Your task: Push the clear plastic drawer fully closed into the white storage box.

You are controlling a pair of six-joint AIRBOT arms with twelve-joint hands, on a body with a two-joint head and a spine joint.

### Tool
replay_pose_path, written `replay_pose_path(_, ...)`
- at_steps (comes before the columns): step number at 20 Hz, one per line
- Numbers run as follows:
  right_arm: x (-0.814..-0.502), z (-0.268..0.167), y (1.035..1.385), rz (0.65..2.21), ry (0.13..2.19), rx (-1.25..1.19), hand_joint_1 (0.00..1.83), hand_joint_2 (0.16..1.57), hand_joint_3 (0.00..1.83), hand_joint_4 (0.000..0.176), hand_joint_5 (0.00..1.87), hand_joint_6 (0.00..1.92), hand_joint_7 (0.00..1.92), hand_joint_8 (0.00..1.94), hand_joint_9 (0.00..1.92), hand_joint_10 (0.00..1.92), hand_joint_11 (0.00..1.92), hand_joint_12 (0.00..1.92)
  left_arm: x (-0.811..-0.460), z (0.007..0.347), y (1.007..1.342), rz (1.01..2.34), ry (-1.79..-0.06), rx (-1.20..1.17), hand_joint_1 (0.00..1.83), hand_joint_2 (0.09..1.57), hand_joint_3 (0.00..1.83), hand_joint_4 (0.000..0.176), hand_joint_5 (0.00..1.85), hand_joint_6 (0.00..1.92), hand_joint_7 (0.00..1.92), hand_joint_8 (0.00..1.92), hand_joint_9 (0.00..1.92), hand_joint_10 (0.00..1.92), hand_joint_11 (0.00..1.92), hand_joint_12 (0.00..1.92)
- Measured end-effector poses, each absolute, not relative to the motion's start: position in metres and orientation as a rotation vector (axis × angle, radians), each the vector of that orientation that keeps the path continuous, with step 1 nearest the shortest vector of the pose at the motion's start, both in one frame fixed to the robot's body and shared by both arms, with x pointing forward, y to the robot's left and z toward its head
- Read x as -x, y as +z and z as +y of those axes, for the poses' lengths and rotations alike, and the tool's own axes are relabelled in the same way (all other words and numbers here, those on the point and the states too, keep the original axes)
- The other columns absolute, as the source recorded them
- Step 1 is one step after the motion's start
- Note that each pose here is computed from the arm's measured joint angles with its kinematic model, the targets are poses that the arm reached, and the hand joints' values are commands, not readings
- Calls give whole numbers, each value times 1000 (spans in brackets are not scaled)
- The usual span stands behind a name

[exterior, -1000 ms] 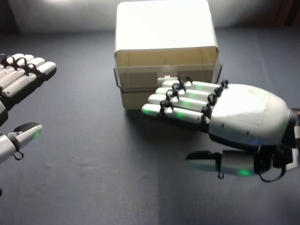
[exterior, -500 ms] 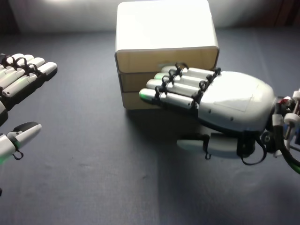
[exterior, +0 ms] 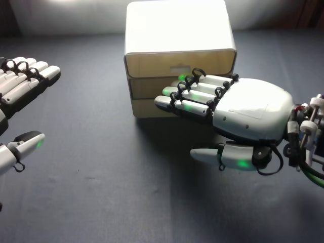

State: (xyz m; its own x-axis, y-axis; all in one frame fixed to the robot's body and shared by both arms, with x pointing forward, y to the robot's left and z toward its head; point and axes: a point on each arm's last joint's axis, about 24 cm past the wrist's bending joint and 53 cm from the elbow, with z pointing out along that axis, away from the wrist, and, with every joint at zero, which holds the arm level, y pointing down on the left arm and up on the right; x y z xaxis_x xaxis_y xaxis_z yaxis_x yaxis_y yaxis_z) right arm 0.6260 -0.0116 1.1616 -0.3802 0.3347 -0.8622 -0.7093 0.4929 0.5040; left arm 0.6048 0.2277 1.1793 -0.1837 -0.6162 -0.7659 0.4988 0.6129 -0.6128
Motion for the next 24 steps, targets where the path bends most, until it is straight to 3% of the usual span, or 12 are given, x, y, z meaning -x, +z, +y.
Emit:
replay_pose_path(4, -615, -8, 1170, 1590, 1200, 355, 397, 1391, 0, 26, 0, 0, 0, 0, 0, 0, 0, 0, -603, 229, 1177, 1449, -997, 116, 542, 1470, 0, 30, 0, 0, 0, 0, 0, 0, 0, 0)
replay_pose_path(5, -608, -5, 1174, 1578, 1237, 355, 347, 1406, 2, 4, 0, 0, 0, 0, 7, 3, 39, 24, -603, 229, 1177, 1447, -997, 115, 512, 1477, 2, 28, 0, 0, 0, 0, 0, 0, 0, 0)
replay_pose_path(6, -602, -2, 1179, 1566, 1263, 362, 434, 1366, 27, 0, 27, 0, 30, 9, 107, 0, 7, 344, -603, 230, 1178, 1445, -996, 118, 505, 1479, 2, 18, 0, 0, 0, 0, 0, 0, 0, 0)
replay_pose_path(9, -586, -2, 1188, 1535, 1341, 376, 460, 1374, 3, 0, 46, 1, 74, 4, 188, 12, 0, 646, -603, 231, 1178, 1442, -995, 123, 517, 1477, 1, 16, 0, 0, 0, 0, 0, 0, 0, 0)
replay_pose_path(12, -577, -18, 1183, 1554, 1362, 358, 332, 1423, 9, 0, 15, 4, 131, 11, 196, 9, 0, 741, -602, 232, 1177, 1441, -994, 127, 562, 1470, 0, 16, 0, 0, 0, 0, 0, 0, 0, 0)
replay_pose_path(13, -574, -23, 1183, 1556, 1364, 352, 332, 1423, 9, 0, 15, 4, 131, 11, 196, 9, 0, 741, -602, 233, 1178, 1436, -995, 127, 562, 1470, 0, 16, 0, 0, 0, 0, 0, 0, 0, 0)
replay_pose_path(14, -569, -32, 1187, 1545, 1368, 346, 276, 1439, 9, 0, 1, 0, 85, 6, 113, 12, 0, 508, -600, 233, 1179, 1432, -998, 128, 621, 1464, 0, 0, 0, 0, 0, 0, 0, 0, 0, 0)
replay_pose_path(16, -567, -49, 1197, 1516, 1374, 311, 334, 1415, 0, 0, 0, 0, 45, 3, 11, 5, 0, 33, -599, 235, 1178, 1436, -992, 137, 625, 1454, 0, 2, 0, 0, 0, 0, 0, 0, 0, 0)
replay_pose_path(19, -571, -76, 1207, 1486, 1325, 253, 211, 1397, 0, 11, 0, 0, 0, 0, 0, 0, 0, 0, -597, 238, 1182, 1423, -988, 136, 511, 1429, 0, 12, 0, 0, 0, 0, 0, 0, 0, 0)
replay_pose_path(21, -578, -99, 1213, 1468, 1249, 210, 147, 1374, 0, 0, 0, 0, 0, 0, 0, 0, 0, 0, -597, 240, 1185, 1404, -989, 141, 459, 1409, 0, 25, 0, 0, 0, 0, 0, 0, 0, 0)
replay_pose_path(22, -583, -112, 1216, 1455, 1214, 181, 18, 1355, 0, 10, 0, 0, 0, 0, 0, 0, 0, 0, -597, 240, 1186, 1401, -991, 139, 358, 1373, 0, 36, 0, 0, 0, 0, 0, 0, 0, 0)
replay_pose_path(24, -591, -137, 1221, 1437, 1138, 120, 3, 1374, 1, 0, 0, 0, 0, 0, 0, 0, 0, 0, -596, 239, 1188, 1394, -996, 134, 268, 1356, 0, 34, 0, 0, 0, 0, 0, 0, 0, 0)
